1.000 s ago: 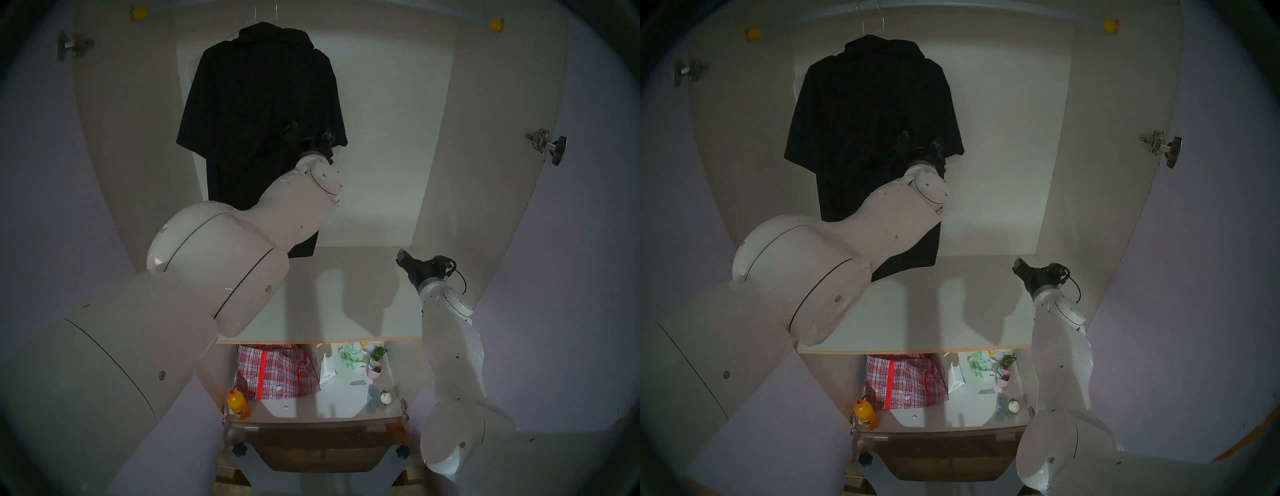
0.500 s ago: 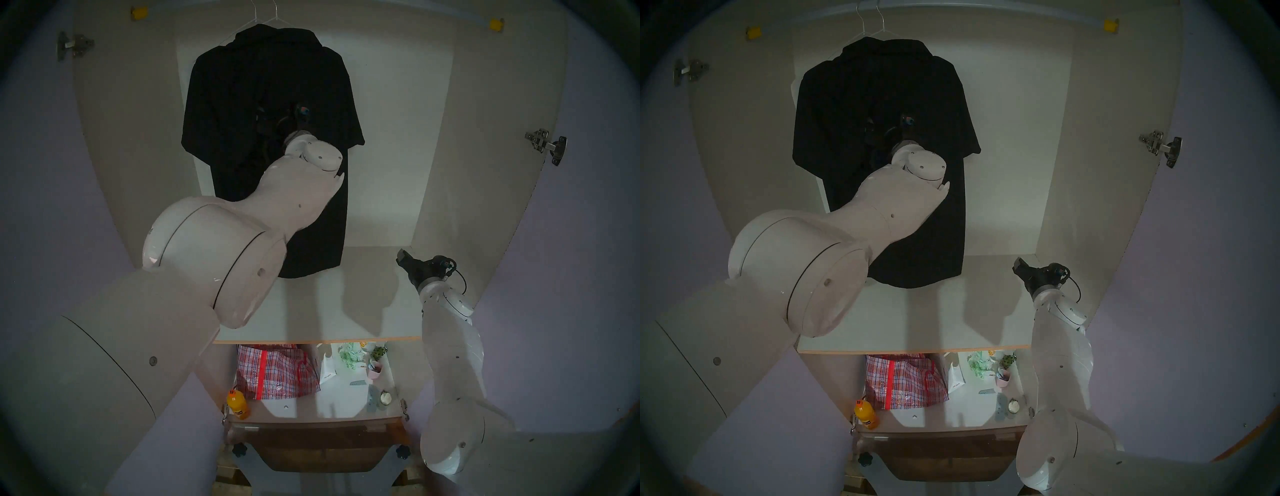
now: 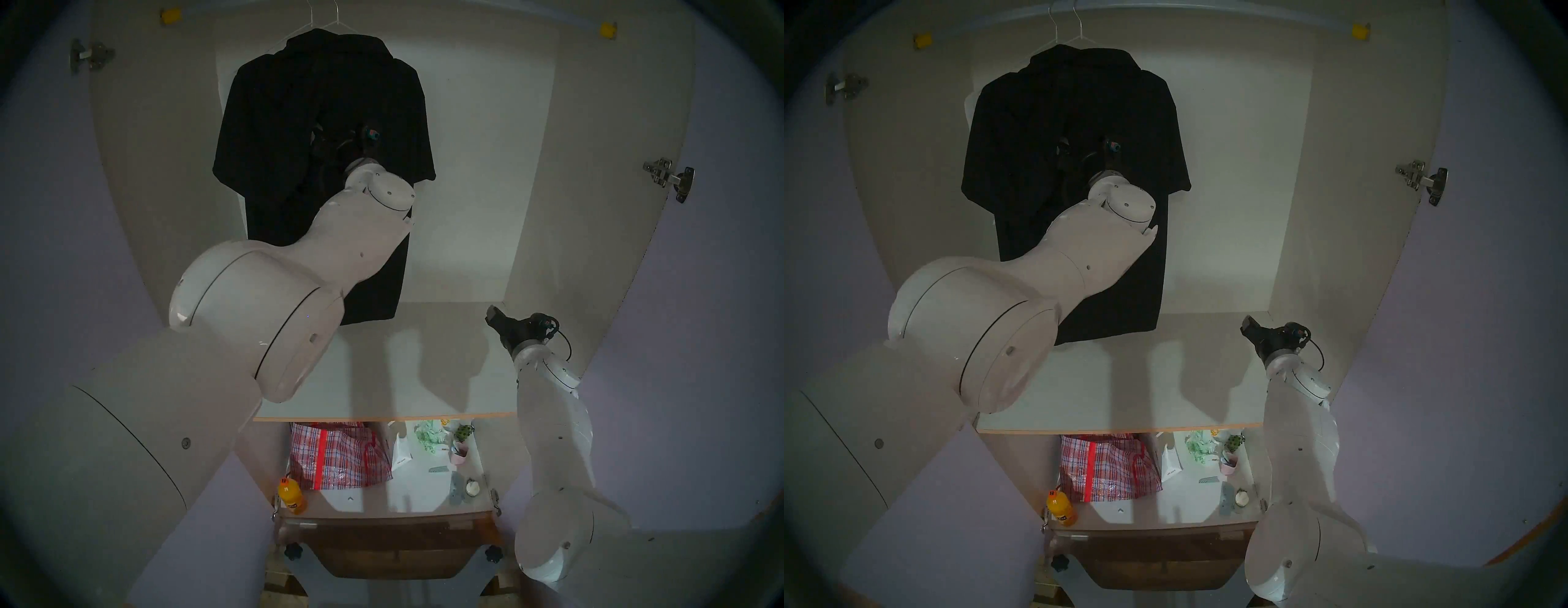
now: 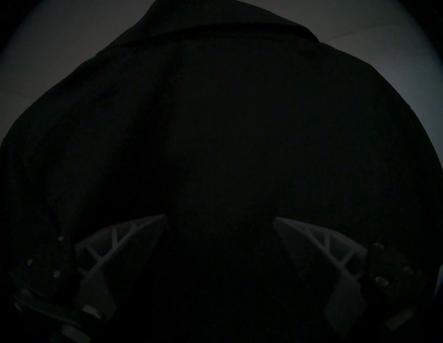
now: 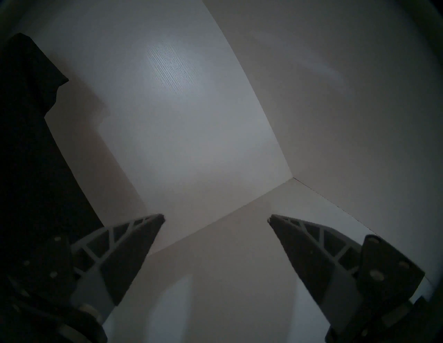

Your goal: Move and arrange clothes and pants in the wardrobe

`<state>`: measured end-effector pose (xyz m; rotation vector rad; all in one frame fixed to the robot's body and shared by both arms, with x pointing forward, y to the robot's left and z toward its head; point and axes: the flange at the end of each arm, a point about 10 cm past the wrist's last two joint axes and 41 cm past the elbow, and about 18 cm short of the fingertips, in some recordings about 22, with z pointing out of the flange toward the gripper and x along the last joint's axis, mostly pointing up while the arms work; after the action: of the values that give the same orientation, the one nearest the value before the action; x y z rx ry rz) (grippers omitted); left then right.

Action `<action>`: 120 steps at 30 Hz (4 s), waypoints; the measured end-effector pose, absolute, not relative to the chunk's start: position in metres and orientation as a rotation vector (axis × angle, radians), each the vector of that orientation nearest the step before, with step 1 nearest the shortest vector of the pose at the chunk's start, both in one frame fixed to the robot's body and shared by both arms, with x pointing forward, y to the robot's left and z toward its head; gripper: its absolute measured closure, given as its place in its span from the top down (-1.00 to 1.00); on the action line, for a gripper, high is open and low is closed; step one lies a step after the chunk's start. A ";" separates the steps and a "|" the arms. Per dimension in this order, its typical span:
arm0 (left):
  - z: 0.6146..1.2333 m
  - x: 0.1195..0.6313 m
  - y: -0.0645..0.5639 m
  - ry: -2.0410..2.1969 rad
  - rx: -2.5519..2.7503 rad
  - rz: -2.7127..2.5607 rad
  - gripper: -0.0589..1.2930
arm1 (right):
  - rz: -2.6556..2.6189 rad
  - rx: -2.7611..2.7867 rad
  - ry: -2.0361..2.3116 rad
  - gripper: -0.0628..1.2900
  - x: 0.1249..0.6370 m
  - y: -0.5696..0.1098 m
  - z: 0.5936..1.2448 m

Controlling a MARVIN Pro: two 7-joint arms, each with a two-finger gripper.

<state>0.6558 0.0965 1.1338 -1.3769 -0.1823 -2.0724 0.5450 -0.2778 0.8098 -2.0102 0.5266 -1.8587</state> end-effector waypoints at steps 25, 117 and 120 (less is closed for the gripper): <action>1.117 0.669 0.229 -0.267 -1.474 -1.761 0.88 | -1.859 -2.010 0.526 0.87 0.545 -0.278 0.810; 0.922 0.523 0.291 0.725 -1.739 -1.629 0.96 | -1.860 -2.010 0.526 0.87 0.545 -0.278 0.810; 0.922 0.524 0.288 0.717 -1.745 -1.626 0.96 | -1.860 -2.010 0.526 0.87 0.545 -0.278 0.810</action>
<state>0.5235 0.2882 0.9217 -1.7451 0.7167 -1.6260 0.5450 -0.2778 0.8102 -2.0096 0.5262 -1.8598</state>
